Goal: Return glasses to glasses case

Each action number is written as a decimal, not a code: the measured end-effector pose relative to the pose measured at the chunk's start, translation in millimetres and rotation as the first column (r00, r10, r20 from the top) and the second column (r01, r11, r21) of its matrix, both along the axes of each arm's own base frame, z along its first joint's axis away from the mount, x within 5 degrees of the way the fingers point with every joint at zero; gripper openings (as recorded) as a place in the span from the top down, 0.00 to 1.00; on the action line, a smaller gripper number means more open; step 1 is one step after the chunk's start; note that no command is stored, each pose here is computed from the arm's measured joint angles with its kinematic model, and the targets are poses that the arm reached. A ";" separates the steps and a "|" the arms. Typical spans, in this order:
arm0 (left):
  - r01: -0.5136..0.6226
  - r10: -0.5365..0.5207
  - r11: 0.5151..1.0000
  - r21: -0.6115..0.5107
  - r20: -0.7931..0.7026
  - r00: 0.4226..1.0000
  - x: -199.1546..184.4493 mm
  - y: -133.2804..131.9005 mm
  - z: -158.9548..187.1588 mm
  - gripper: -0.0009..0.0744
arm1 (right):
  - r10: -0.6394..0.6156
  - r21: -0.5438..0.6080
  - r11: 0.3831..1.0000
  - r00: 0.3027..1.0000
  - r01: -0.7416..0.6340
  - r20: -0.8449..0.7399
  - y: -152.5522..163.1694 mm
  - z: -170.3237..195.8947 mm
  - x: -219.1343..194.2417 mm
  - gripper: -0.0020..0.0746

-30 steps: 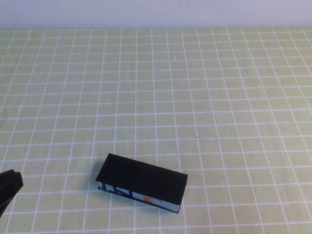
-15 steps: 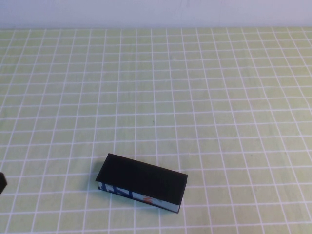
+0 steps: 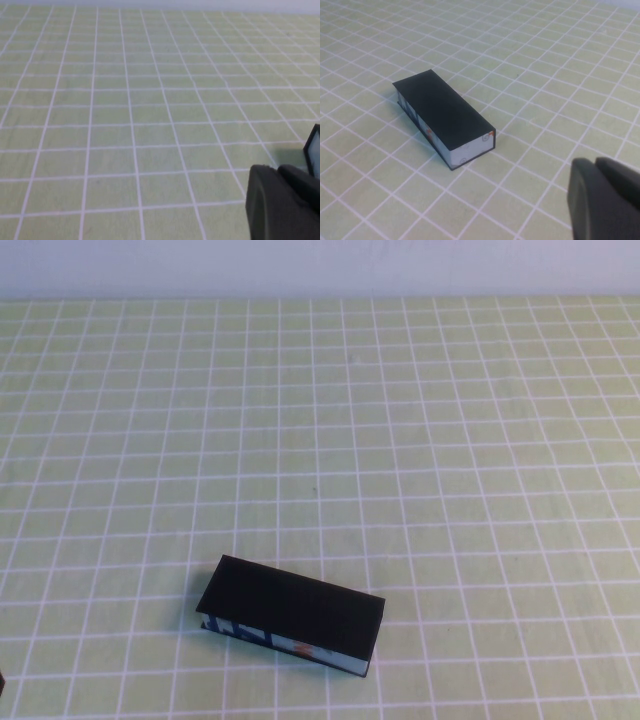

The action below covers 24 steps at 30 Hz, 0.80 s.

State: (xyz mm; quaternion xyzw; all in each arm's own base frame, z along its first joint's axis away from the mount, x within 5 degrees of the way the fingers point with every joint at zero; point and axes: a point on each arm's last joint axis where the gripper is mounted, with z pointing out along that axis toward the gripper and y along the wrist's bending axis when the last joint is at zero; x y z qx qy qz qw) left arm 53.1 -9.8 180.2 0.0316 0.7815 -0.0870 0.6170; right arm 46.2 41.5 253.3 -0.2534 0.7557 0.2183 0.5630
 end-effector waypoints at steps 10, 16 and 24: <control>-0.013 0.013 1.000 -0.005 -0.057 0.998 -1.0 0.6 -6.0 0.99 | 0.000 -0.003 1.000 1.000 0.000 -0.004 0.1 -1.5 0.1 1.00; -0.013 0.013 1.000 -0.005 -0.057 0.998 -1.0 0.6 -6.0 0.99 | 0.003 -0.013 1.000 1.000 -0.003 -0.019 0.2 -4.2 -0.2 1.00; -0.013 0.013 1.000 -0.005 -0.058 0.998 -1.0 0.6 -6.0 0.99 | 0.003 -0.015 1.000 1.000 -0.004 -0.021 0.2 -4.4 -0.3 1.00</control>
